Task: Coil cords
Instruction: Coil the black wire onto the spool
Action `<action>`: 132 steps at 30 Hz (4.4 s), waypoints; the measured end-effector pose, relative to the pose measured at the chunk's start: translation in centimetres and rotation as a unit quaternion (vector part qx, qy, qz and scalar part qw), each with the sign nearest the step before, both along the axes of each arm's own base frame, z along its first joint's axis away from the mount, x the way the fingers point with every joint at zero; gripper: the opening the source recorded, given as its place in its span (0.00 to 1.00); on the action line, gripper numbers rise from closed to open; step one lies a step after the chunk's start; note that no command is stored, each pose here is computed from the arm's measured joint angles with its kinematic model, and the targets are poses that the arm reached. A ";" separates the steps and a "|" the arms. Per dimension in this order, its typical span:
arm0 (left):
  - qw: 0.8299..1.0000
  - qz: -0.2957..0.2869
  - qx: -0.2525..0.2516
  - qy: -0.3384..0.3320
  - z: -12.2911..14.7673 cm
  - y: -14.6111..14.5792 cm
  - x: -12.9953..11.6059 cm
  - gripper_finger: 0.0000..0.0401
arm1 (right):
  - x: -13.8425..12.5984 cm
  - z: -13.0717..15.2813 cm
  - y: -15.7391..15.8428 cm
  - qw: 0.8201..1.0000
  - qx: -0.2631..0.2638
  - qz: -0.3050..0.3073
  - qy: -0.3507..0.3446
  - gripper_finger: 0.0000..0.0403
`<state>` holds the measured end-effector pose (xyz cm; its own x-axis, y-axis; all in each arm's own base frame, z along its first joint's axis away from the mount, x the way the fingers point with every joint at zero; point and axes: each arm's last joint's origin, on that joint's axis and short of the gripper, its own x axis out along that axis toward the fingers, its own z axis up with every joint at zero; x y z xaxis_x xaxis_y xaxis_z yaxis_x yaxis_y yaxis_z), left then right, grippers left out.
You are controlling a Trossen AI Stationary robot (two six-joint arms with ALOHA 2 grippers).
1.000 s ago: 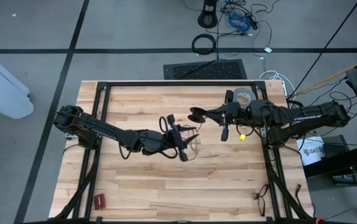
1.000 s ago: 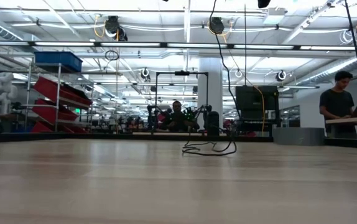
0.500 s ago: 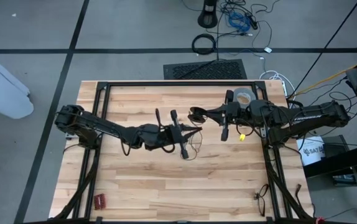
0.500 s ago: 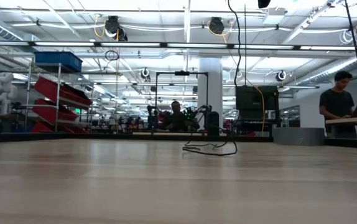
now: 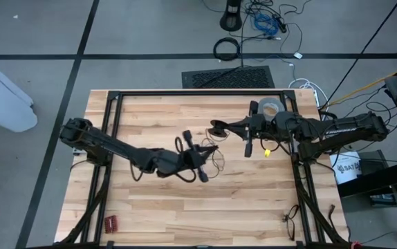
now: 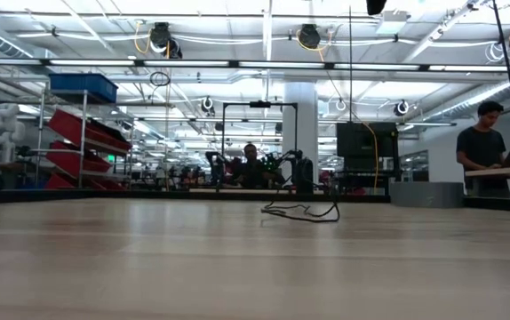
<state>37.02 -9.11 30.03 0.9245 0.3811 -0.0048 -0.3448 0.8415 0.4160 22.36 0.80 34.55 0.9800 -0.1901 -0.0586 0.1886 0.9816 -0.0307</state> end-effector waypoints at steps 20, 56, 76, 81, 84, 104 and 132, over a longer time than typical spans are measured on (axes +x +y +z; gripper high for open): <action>0.983 0.024 -0.184 -0.005 7.2 1.8 -9.6 0.00 | 1.1 -0.5 0.1 1.000 -0.002 0.000 -0.001 0.00; 0.962 0.042 -0.265 0.039 10.9 6.2 -15.4 0.00 | 1.8 -0.9 0.7 0.999 0.003 0.046 0.003 0.00; 0.958 -0.063 -0.275 -0.052 11.4 4.7 -10.2 0.00 | 6.0 -3.0 -0.7 0.998 -0.047 -0.035 -0.022 0.00; 0.954 -0.096 -0.278 -0.064 10.5 4.0 -7.8 0.00 | 6.6 -2.9 -0.9 0.996 -0.051 -0.058 -0.050 0.00; 0.952 -0.117 -0.274 -0.069 9.8 3.6 -6.2 0.00 | 6.7 -2.9 -1.1 0.995 -0.051 -0.065 -0.056 0.00; 0.962 -0.048 -0.264 0.058 2.6 2.7 -1.5 0.00 | 5.9 -2.3 -1.3 0.995 -0.058 -0.064 -0.052 0.00; 0.964 0.047 -0.219 0.144 -0.9 3.2 -2.1 0.05 | 2.1 -0.3 -0.6 0.999 0.008 -0.012 -0.036 0.00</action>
<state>34.96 -5.95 29.09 0.8227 0.3658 -0.4352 -0.3513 0.9289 0.1169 24.45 0.20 34.21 0.9769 -0.2133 0.0094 0.2133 0.9770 -0.0012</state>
